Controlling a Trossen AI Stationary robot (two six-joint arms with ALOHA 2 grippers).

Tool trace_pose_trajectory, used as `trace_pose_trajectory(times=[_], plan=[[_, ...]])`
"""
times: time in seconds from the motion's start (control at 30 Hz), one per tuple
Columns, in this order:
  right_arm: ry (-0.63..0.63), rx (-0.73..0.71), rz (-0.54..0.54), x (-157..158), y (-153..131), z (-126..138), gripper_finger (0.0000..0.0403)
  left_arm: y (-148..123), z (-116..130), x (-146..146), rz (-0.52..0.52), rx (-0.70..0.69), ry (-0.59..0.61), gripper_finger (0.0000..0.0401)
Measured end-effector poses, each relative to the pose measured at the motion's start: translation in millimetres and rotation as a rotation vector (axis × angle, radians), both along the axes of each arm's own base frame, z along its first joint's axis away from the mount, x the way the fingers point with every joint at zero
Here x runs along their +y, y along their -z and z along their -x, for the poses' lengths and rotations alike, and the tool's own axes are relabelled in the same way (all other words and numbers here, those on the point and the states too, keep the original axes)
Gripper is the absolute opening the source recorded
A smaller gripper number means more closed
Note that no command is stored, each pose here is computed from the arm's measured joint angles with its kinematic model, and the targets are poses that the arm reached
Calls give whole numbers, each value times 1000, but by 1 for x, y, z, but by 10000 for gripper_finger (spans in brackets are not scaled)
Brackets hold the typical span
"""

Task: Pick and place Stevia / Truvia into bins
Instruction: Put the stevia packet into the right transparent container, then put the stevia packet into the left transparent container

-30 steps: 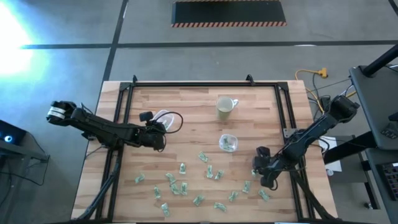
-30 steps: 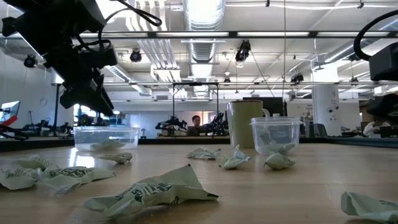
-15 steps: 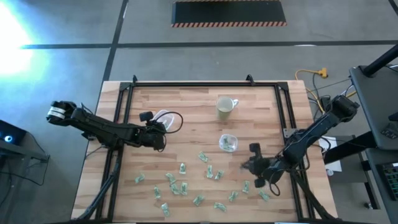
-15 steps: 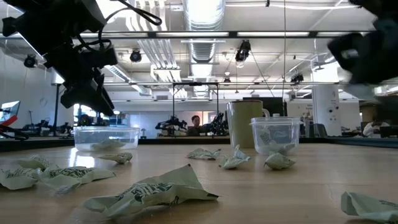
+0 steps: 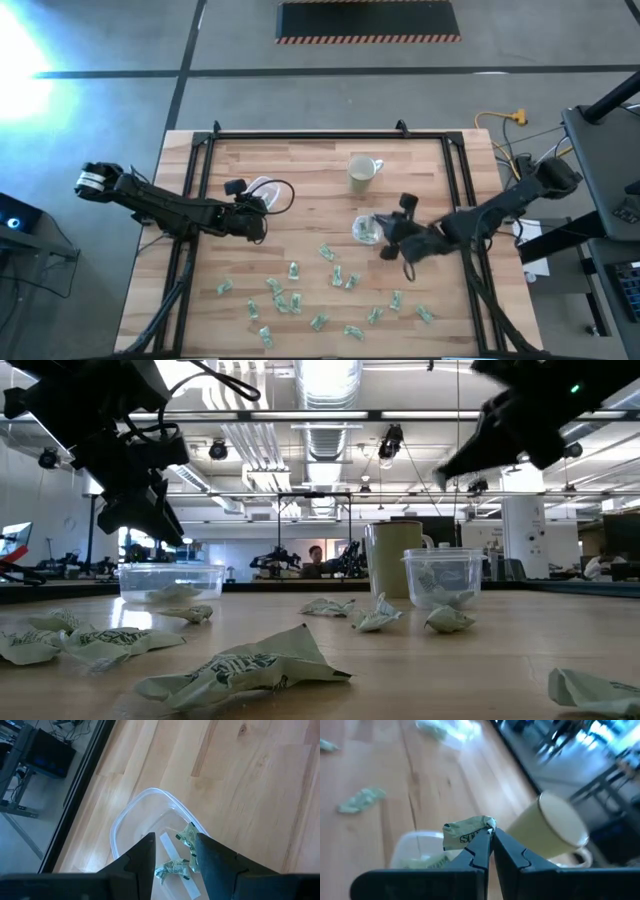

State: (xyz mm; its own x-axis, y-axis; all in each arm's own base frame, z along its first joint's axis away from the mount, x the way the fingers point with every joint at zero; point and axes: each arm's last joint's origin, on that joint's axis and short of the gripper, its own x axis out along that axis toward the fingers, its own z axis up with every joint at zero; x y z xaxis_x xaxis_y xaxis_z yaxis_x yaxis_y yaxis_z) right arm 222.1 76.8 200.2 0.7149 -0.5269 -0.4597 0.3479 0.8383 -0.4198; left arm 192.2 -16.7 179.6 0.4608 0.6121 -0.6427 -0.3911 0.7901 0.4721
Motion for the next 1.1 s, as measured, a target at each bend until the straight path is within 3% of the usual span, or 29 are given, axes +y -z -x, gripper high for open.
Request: trace_pose_trajectory(times=[0.2,0.73,1.1], plan=[[6,77,-117,-26,12,-5,13,0,0,0,0,0,1,124],[-23,133,-143,-28,27,3,16,0,0,0,0,-2,1,124],[-44,128,-158,-28,30,3,104,0,-1,0,1,-10,1,124]])
